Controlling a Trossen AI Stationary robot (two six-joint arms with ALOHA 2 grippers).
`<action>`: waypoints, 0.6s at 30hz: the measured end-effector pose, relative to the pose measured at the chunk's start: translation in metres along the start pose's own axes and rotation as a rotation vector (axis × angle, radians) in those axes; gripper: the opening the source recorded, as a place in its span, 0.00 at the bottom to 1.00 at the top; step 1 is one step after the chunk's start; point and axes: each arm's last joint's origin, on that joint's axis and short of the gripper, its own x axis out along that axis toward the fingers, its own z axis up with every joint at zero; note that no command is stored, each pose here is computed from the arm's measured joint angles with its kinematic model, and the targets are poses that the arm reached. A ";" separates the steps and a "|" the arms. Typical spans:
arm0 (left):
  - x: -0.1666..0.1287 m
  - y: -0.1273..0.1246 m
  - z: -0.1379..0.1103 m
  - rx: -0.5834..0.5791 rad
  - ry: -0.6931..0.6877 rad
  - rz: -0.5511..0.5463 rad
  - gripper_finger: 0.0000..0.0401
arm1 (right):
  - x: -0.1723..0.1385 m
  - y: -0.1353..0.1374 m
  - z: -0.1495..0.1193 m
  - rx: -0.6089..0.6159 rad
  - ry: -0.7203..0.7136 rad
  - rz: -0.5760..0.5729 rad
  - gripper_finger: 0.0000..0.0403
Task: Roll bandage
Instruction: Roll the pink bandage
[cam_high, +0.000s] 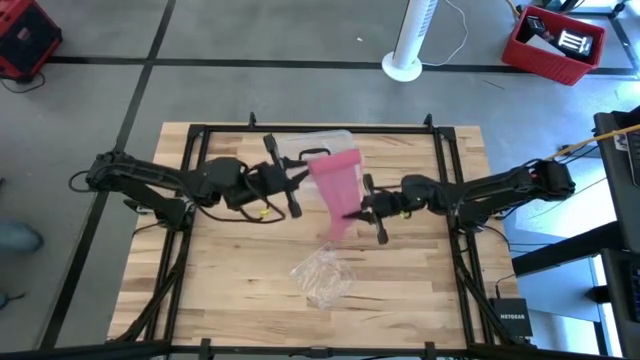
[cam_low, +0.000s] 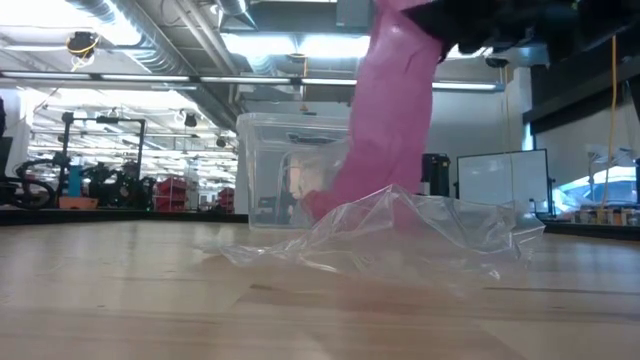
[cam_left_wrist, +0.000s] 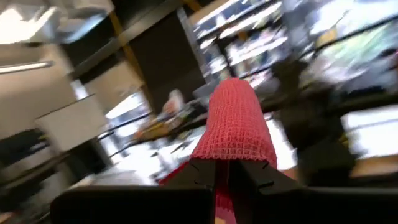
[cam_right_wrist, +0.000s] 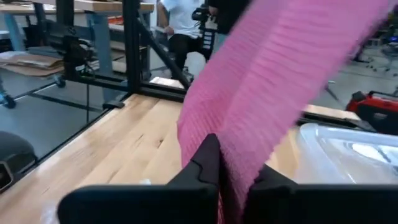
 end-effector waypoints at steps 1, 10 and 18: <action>0.001 0.002 -0.002 0.029 0.023 0.022 0.03 | -0.001 0.004 0.003 -0.003 -0.008 -0.007 0.02; 0.004 0.007 -0.013 0.211 0.148 0.116 0.03 | -0.020 0.036 0.039 0.005 -0.193 0.002 0.01; 0.010 0.006 -0.031 0.276 0.266 0.103 0.03 | -0.023 0.053 0.085 -0.013 -0.318 0.077 0.01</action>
